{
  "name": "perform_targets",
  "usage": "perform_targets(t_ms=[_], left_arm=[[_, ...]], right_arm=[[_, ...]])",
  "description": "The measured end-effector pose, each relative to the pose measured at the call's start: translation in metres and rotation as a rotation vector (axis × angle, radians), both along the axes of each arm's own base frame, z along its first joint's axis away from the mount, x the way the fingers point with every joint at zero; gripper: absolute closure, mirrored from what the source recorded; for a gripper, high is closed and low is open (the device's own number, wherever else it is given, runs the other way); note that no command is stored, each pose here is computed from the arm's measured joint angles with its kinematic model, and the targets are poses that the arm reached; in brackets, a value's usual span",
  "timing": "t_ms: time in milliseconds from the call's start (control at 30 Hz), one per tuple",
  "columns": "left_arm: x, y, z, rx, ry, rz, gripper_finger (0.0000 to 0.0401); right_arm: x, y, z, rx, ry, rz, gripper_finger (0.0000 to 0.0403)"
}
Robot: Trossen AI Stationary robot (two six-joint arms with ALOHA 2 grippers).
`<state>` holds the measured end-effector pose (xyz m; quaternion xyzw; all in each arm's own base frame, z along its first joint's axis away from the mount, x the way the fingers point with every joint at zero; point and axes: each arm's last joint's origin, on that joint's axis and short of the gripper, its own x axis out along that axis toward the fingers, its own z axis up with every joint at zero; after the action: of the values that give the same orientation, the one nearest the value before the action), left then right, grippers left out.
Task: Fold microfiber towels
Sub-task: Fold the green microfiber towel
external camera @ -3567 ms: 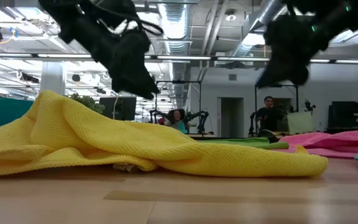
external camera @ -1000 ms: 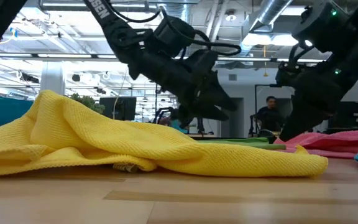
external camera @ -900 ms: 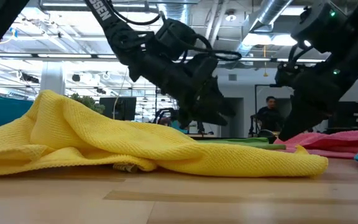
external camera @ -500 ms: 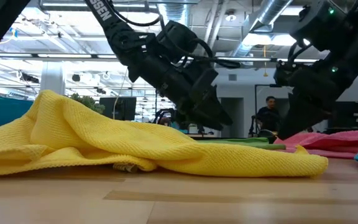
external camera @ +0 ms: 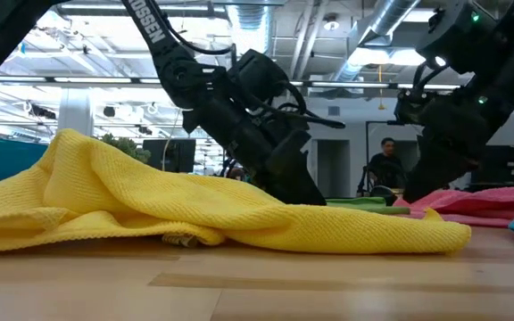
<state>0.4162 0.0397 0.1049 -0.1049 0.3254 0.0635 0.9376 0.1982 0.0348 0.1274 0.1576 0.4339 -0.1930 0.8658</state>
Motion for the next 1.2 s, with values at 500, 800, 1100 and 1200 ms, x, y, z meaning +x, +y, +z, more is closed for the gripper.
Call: perform_targets(t_ms=[500,800,1100,1200], left_arm=[[-0.001,0.002,-0.001,0.016,0.009,0.006,0.0198],[-0.001,0.002,-0.001,0.017,0.010,0.007,0.0198],[-0.002,0.002,-0.001,0.016,0.030,0.007,0.0198],[-0.002,0.002,-0.001,0.016,0.032,0.007,0.0198]], right_arm=[[0.001,-0.015,-0.001,-0.046,0.031,-0.004,0.0284],[0.004,-0.014,0.001,-0.086,0.015,0.064,0.0284],[0.005,-0.019,0.000,-0.125,0.021,0.094,0.0284],[0.002,-0.018,-0.003,-0.127,0.019,0.112,0.0284]])
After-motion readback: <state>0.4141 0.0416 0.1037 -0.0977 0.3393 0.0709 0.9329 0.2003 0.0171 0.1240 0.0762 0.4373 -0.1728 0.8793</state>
